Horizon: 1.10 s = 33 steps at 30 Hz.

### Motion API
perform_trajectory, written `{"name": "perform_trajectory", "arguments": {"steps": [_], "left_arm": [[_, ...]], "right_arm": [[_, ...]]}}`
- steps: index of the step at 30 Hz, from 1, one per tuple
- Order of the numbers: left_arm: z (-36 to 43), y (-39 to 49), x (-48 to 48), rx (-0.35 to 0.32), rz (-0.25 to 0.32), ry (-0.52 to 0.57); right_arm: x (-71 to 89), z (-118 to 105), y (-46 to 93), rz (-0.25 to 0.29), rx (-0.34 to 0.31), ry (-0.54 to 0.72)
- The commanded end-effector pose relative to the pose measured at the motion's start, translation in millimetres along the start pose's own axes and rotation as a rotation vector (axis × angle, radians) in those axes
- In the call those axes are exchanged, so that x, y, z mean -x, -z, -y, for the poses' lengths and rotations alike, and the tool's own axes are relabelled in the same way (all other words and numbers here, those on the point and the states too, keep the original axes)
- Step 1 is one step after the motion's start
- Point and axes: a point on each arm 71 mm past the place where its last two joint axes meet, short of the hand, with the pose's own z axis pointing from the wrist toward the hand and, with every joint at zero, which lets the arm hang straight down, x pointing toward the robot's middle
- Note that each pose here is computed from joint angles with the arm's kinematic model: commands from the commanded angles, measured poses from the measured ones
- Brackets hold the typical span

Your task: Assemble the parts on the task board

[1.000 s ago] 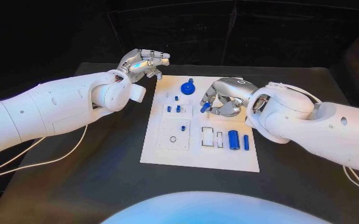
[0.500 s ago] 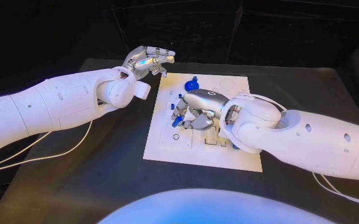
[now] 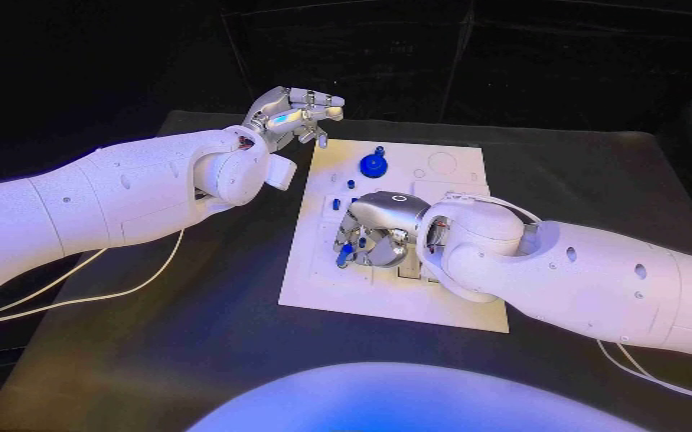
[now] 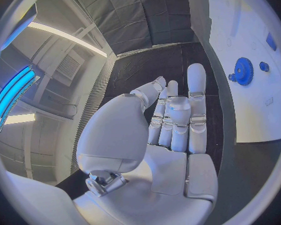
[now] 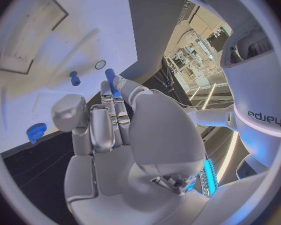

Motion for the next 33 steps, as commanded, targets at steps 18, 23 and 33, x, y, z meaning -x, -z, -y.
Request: {"name": "perform_trajectory", "arguments": {"steps": [18,23,33], "left_arm": [[0.9,-0.9,-2.3,-0.003,-0.017,0.008],[0.8,-0.8,-2.1,-0.003,-0.016,0.007],[0.8,-0.9,-2.6,-0.002,-0.018,0.008]], "right_arm": [[-4.9,3.8,-8.2,-0.013,-0.026,0.065],[-5.7,3.1,-10.8,-0.019,-0.030,0.076],[-10.3,-1.3,-15.9,-0.055,-0.032,0.097]]}}
